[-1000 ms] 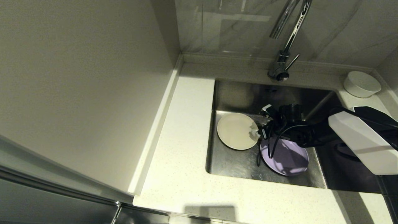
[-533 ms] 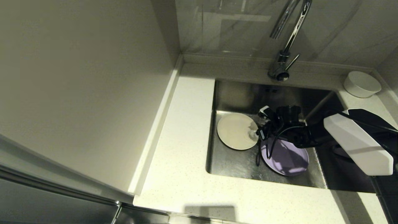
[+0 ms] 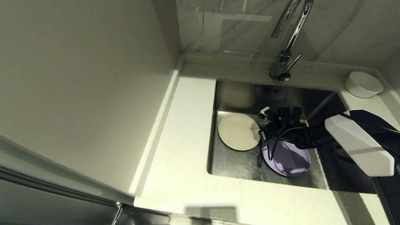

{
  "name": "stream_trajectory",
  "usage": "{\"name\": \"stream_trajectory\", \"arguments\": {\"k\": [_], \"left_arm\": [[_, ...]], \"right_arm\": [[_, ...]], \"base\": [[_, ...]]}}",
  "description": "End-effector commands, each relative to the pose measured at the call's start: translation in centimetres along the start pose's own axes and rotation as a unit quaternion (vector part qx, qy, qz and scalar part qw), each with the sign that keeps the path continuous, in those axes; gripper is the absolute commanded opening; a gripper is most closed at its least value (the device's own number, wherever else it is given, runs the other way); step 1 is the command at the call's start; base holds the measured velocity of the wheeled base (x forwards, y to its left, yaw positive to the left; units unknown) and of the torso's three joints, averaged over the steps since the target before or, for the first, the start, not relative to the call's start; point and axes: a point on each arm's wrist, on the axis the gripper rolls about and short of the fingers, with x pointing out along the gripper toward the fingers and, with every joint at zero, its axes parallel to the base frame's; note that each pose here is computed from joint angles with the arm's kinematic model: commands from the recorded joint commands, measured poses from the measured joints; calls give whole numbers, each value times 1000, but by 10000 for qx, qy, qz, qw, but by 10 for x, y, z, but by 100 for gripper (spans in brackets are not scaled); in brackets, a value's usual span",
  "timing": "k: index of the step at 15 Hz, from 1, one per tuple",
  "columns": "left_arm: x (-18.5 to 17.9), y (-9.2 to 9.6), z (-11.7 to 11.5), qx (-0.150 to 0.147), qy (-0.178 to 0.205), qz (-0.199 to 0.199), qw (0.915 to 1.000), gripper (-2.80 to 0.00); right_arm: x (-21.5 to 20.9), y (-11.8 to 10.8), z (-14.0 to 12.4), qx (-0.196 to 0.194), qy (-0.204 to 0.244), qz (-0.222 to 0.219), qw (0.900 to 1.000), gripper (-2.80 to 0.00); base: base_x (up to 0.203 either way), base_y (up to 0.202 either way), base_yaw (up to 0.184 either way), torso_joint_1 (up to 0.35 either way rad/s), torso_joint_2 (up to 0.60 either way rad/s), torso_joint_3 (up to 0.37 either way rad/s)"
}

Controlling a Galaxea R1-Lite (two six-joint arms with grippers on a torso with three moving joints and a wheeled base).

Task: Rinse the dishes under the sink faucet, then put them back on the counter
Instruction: Put a plate back to the table from the sink

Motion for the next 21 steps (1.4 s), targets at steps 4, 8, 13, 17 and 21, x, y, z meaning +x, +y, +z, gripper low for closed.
{"name": "stream_trajectory", "arguments": {"k": [4, 8, 13, 17, 21], "left_arm": [[0, 0, 0, -3, -9, 2, 10000, -280], [0, 0, 0, -3, -9, 2, 10000, -280], [0, 0, 0, -3, -9, 2, 10000, -280], [0, 0, 0, -3, -9, 2, 10000, -280], [0, 0, 0, -3, -9, 2, 10000, -280]], "right_arm": [[-1, -2, 5, -51, -193, -85, 9998, -280], [-4, -5, 13, -64, -290, -143, 9995, -280], [-29, -26, 43, -94, -552, -450, 9974, -280], [-48, -21, 50, 445, 978, -290, 9938, -280], [-59, -9, 69, 1070, 1860, -264, 9764, 0]], "base": [[0, 0, 0, 0, 0, 0], [0, 0, 0, 0, 0, 0], [0, 0, 0, 0, 0, 0], [0, 0, 0, 0, 0, 0], [0, 0, 0, 0, 0, 0]]}}
